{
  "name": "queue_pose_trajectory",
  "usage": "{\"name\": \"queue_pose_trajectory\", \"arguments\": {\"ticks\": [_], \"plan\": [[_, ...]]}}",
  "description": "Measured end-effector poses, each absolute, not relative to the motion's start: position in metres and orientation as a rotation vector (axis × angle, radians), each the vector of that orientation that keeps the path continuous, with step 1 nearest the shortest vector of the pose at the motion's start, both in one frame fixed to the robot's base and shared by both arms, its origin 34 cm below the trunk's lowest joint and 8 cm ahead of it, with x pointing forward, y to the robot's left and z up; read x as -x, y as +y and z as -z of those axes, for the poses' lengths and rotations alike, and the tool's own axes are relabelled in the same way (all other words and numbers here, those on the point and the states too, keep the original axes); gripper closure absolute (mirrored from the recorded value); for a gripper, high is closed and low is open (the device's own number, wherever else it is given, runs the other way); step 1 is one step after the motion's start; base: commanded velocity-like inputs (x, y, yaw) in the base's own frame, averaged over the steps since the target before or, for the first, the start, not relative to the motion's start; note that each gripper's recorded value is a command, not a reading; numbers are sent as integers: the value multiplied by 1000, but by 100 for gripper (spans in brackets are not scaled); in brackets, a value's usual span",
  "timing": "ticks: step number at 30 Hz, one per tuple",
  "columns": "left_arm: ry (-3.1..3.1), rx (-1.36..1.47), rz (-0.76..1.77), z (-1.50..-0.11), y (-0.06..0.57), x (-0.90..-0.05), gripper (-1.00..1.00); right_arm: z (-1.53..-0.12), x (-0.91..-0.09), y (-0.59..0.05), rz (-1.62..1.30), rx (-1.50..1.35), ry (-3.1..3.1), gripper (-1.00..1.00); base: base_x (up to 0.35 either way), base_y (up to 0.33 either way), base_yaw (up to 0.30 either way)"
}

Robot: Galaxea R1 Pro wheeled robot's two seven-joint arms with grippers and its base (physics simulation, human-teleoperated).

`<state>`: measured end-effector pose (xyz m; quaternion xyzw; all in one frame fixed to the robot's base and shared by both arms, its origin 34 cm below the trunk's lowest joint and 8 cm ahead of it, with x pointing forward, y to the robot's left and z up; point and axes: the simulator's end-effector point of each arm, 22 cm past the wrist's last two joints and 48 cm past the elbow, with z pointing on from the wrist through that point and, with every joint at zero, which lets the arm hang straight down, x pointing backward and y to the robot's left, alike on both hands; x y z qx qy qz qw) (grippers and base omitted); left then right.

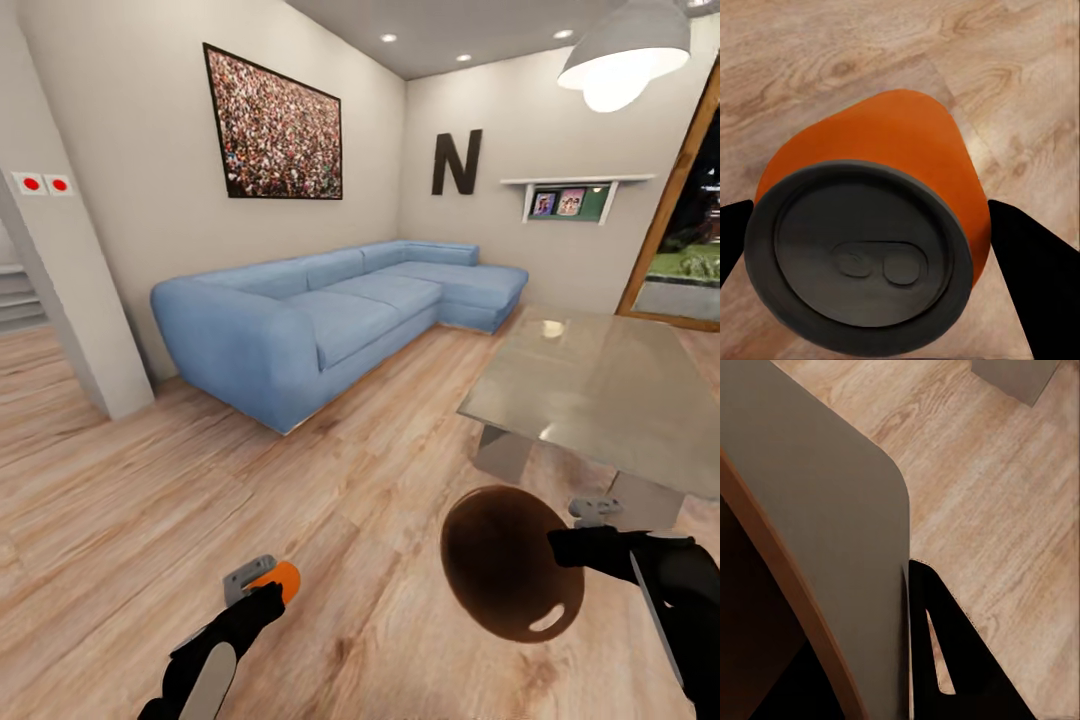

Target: Put the three can of soda from the living room inside the tash can in the kitchen.

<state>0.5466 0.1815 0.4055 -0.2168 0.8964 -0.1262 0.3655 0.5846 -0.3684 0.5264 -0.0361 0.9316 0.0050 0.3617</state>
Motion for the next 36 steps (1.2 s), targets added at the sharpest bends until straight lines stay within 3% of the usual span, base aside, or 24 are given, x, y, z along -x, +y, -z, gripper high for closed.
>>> {"name": "queue_pose_trajectory", "arguments": {"ticks": [36], "plan": [[2346, 503, 330, -394, 165, -540, 100, -527, -584, -368, -33, 79, 2398, 100, 0, -289, -294]]}}
